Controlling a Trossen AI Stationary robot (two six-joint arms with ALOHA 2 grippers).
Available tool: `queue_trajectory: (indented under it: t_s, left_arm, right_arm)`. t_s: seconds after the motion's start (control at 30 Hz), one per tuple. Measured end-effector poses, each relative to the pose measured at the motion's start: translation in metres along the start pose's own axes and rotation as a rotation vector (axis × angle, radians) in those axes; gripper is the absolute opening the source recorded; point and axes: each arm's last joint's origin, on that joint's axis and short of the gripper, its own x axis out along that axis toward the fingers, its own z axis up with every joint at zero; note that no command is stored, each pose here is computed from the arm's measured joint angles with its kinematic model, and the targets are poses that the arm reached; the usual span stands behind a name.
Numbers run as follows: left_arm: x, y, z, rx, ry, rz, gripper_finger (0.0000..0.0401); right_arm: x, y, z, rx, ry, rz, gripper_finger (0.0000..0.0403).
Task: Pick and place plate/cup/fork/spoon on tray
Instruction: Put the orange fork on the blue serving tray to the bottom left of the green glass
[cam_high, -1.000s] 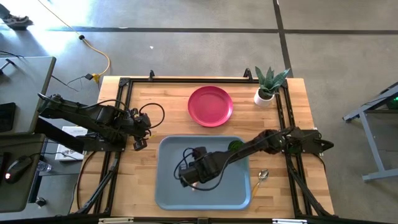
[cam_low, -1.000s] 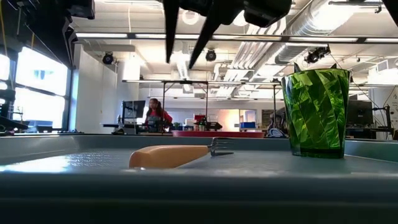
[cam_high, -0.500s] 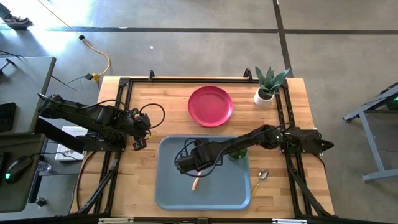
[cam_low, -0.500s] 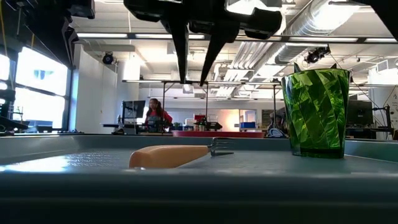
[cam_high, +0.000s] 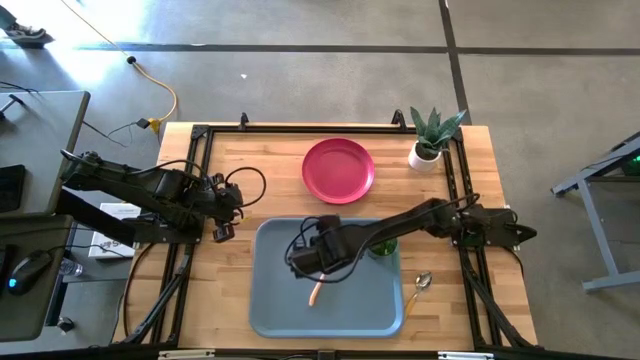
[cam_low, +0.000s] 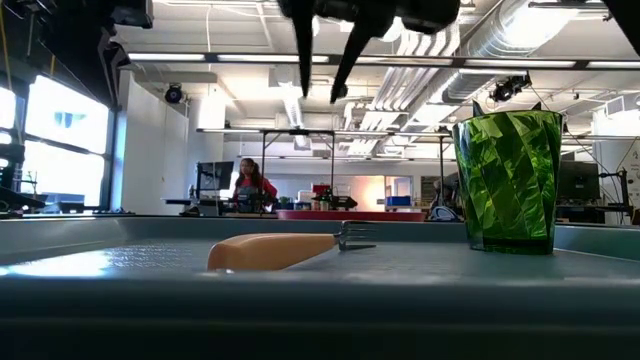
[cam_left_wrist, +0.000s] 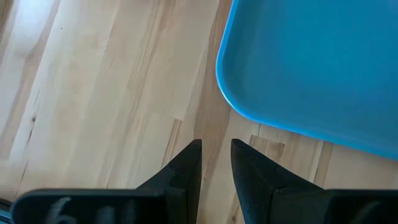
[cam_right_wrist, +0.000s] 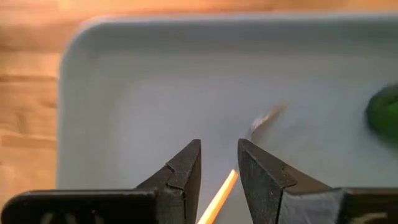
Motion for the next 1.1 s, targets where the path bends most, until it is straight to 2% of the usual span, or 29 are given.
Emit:
queue_trajectory:
  t_s: [0.17,0.3,0.57,0.7,0.93,1.1]
  left_arm:
    - [0.0,-0.002,0.004,-0.057,-0.04,-0.02,0.0089]
    - [-0.001,-0.006,0.015,-0.18,-0.144,-0.081,0.0111]
    - [-0.013,-0.017,0.052,-0.368,-0.452,-0.345,0.013]
    - [-0.015,-0.023,0.066,-0.426,-0.541,-0.427,0.0131]
    - [-0.004,-0.035,0.086,-0.463,-0.559,-0.453,0.0131]
    - [-0.005,-0.045,0.111,-0.439,-0.552,-0.439,0.0131]
  right_arm:
    - [-0.018,-0.009,0.016,-0.082,-0.037,-0.028,0.0094]
    - [-0.036,-0.015,0.031,-0.166,-0.088,-0.01,0.0094]
    - [-0.087,-0.03,0.07,-0.335,-0.288,0.096,0.0094]
    - [-0.118,-0.043,0.087,-0.401,-0.418,0.138,0.0094]
    - [-0.155,-0.065,0.111,-0.497,-0.483,0.179,0.0094]
    - [-0.164,-0.072,0.121,-0.557,-0.517,0.17,0.0094]
